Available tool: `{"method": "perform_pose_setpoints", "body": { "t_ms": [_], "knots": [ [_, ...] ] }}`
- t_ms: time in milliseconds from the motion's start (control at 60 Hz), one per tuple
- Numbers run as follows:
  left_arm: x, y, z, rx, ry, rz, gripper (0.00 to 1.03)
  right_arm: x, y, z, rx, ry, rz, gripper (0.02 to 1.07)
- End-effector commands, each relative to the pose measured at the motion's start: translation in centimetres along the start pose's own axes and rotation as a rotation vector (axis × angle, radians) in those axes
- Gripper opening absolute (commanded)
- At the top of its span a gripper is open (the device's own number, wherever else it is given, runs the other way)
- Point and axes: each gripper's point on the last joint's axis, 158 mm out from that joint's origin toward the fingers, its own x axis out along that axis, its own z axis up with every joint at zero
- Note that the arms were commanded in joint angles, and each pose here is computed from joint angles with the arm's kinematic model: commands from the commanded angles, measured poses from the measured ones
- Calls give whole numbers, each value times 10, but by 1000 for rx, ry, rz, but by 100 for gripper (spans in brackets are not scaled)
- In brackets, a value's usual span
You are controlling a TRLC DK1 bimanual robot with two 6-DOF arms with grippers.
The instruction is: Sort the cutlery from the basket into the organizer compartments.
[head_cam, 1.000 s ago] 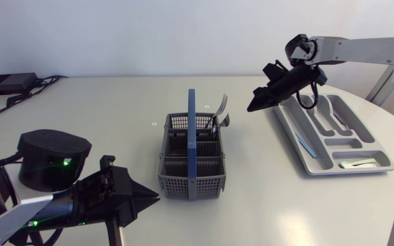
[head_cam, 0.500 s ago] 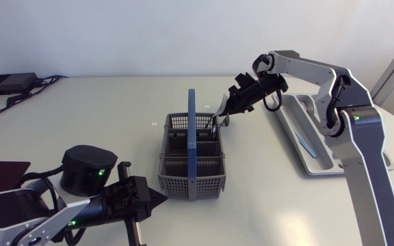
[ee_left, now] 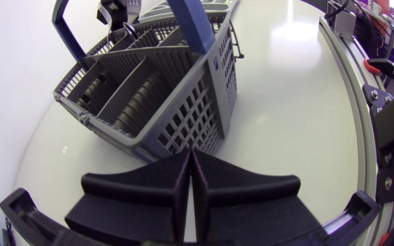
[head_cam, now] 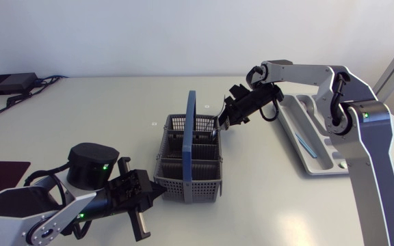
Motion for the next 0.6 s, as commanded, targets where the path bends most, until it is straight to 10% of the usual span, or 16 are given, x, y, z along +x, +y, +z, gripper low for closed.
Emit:
{"method": "perform_pose_setpoints", "body": {
  "t_ms": [0,583],
  "knots": [
    [0,2,-10,-11,21,13,3,-1,17,-6,-30,10,6,8],
    [-7,55,-26,-83,44,151,3,7,39,-75,-50,39,25,8]
  ]
}}
